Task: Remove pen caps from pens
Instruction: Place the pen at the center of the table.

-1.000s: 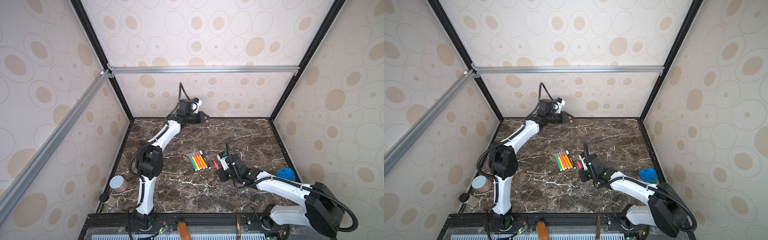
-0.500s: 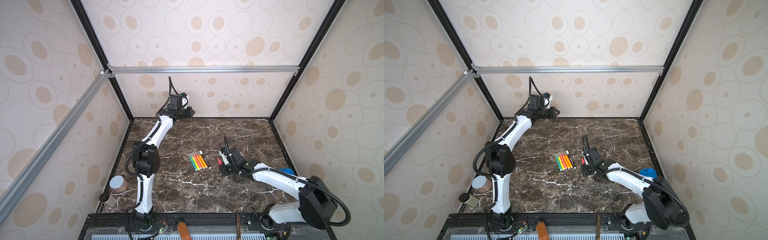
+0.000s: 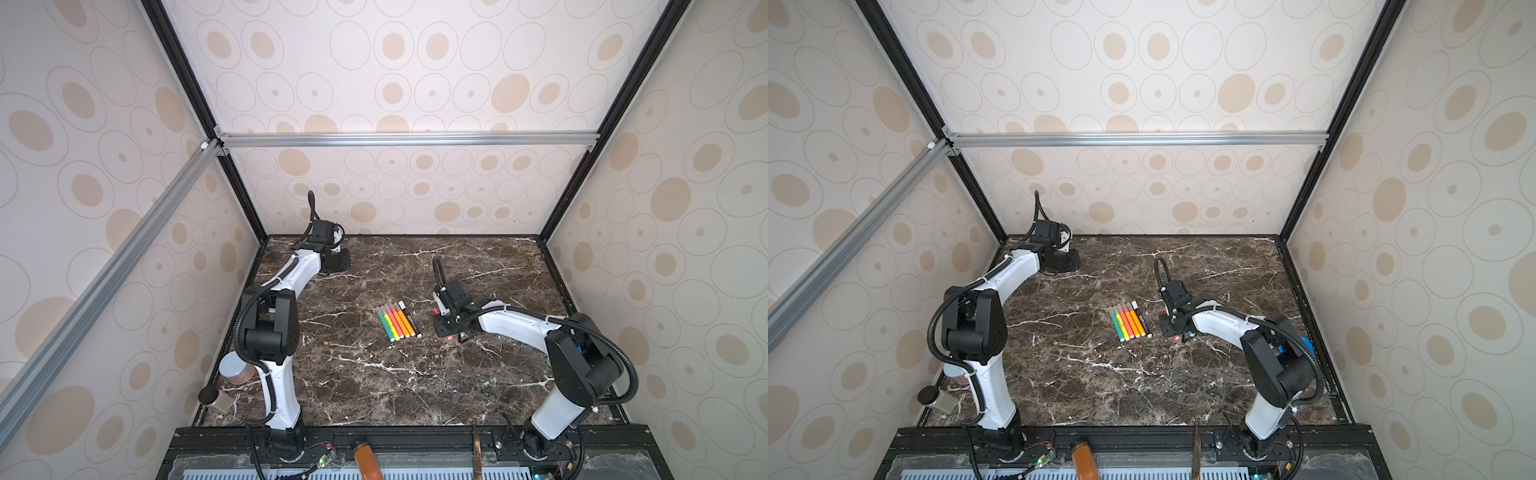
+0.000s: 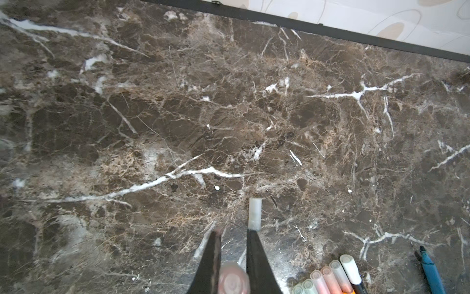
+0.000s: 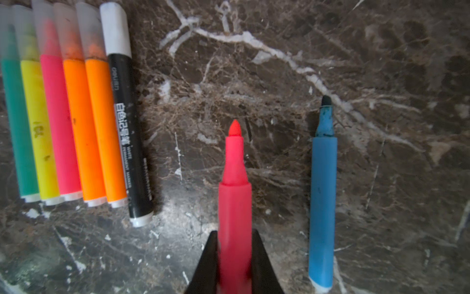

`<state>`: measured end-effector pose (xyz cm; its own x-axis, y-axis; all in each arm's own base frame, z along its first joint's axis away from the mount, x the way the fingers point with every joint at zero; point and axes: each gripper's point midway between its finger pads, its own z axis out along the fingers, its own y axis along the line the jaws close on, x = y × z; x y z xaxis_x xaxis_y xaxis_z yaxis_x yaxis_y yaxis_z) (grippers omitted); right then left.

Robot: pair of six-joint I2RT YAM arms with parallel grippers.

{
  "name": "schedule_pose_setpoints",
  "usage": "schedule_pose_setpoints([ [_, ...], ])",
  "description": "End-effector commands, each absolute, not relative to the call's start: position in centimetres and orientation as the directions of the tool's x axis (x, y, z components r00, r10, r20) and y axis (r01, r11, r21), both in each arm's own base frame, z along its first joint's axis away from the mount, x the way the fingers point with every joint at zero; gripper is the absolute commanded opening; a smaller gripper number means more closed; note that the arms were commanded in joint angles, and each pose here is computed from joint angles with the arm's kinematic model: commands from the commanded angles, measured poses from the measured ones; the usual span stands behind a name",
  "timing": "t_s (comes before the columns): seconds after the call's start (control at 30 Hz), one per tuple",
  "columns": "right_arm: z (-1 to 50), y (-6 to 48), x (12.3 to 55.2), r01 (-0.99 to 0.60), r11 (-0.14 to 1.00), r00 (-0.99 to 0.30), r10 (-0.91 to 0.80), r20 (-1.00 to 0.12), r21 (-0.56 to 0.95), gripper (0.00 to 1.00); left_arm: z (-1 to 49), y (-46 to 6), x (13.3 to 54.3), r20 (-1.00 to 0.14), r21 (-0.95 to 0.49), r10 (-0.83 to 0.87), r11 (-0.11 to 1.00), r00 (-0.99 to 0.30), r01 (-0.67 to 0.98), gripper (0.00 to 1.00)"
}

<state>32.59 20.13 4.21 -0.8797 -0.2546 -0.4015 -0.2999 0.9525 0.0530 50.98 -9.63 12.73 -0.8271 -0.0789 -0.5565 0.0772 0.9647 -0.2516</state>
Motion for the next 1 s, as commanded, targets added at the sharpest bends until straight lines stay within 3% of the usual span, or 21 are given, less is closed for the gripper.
schedule_pose_setpoints([
  [0.0,3.5,18.9,32.6,-0.306,0.952,-0.887,-0.290,-0.360,-0.013,0.06,13.2,-8.8,50.6,-0.582,-0.233,-0.053,0.967,-0.812,0.103,0.00],
  [0.63,2.4,17.1,33.1,-0.302,0.944,-0.895,-0.328,-0.302,-0.132,0.30,7.5,-9.6,49.4,-0.484,-0.303,-0.045,0.946,-0.874,0.119,0.00],
  [0.97,3.4,16.2,33.8,-0.292,0.937,-0.883,-0.341,-0.322,-0.191,0.27,5.3,-10.3,48.8,-0.457,-0.342,-0.049,0.931,-0.888,0.124,0.00],
])
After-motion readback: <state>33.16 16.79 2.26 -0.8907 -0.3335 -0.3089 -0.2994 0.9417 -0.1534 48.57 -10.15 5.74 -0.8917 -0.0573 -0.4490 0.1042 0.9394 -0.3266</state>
